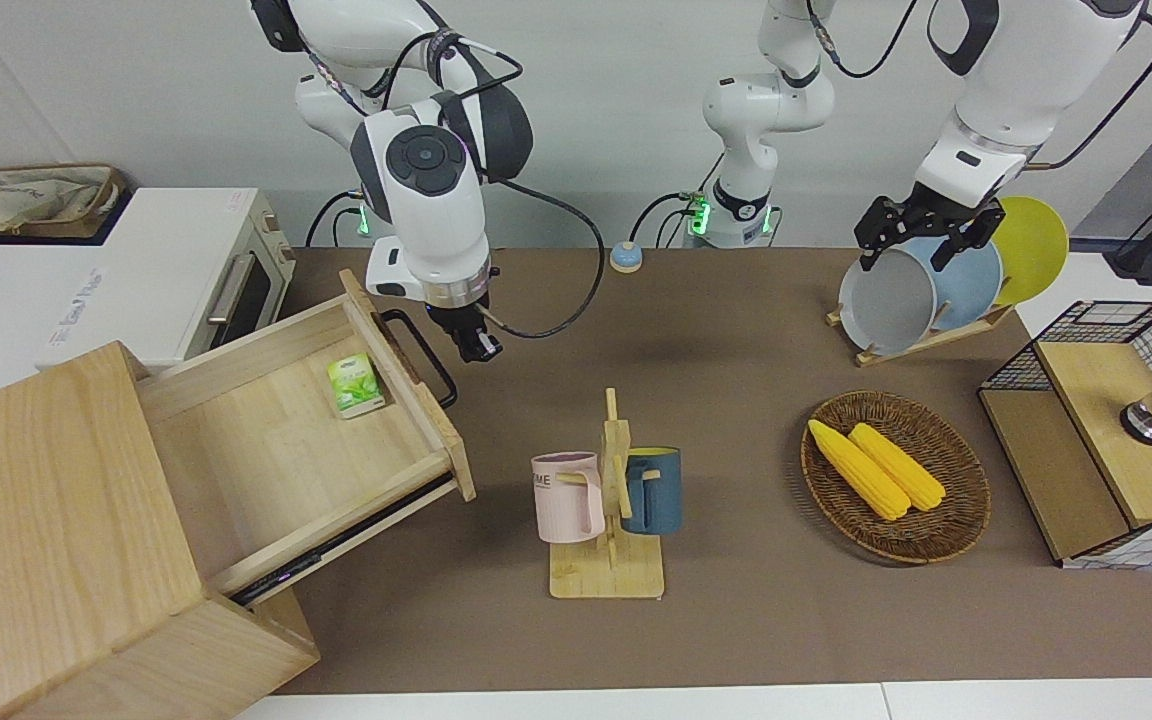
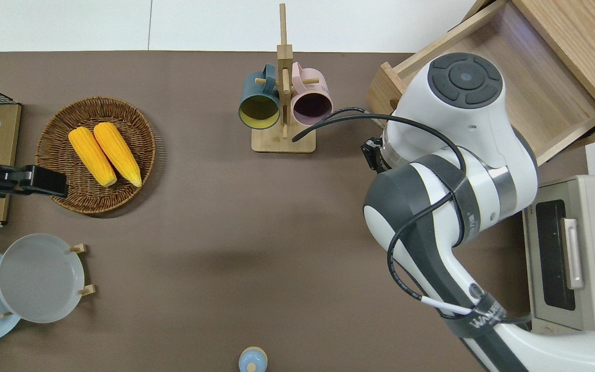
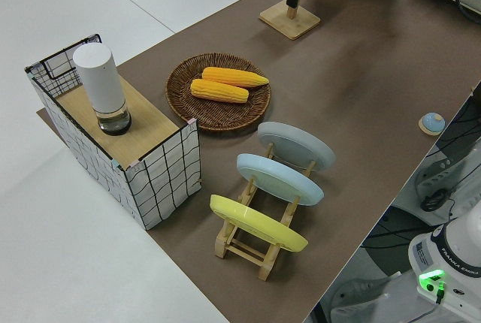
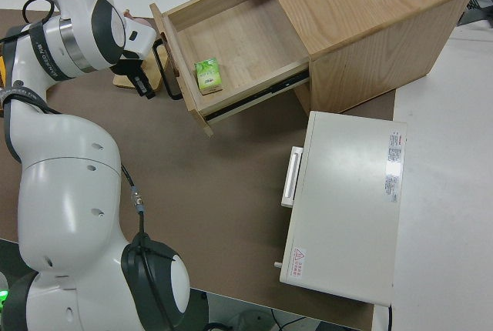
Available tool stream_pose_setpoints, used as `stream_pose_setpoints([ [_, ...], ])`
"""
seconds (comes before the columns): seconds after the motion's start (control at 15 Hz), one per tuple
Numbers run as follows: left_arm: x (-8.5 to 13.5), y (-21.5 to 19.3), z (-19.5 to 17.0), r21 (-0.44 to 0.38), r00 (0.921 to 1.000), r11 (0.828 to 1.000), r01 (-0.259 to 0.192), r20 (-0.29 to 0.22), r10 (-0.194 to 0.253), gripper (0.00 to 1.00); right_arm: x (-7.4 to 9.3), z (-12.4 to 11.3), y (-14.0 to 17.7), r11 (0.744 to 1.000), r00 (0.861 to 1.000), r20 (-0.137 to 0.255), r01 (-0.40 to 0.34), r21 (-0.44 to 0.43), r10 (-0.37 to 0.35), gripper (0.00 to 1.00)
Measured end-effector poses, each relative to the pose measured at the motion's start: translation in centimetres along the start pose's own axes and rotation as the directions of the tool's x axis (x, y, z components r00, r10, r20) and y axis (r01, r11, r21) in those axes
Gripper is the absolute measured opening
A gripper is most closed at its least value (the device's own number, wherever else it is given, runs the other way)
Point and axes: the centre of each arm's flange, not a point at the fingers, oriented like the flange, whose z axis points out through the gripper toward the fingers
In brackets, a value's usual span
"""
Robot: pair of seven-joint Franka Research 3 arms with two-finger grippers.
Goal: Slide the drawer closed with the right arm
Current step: 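Push the drawer front with the right gripper away from the robot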
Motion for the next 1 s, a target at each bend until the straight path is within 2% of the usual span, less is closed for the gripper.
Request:
stream_pose_setpoints([
  [0.27, 0.0, 0.0, 0.0, 0.000, 1.0000, 1.000, 0.000, 0.000, 0.000, 1.00, 1.2, 0.5, -0.1, 1.000, 1.000, -0.030, -0.009, 0.003, 0.009, 0.01],
  [0.6, 0.0, 0.0, 0.0, 0.000, 1.0000, 1.000, 0.000, 0.000, 0.000, 1.00, 2.9, 1.6, -0.3, 1.000, 0.999, -0.047, -0.026, 0.016, 0.027, 0.01],
  [1.0, 0.0, 0.0, 0.0, 0.000, 1.0000, 1.000, 0.000, 0.000, 0.000, 1.00, 6.5, 0.8, 0.5, 0.993, 0.994, -0.065, -0.078, 0.084, 0.083, 0.01],
])
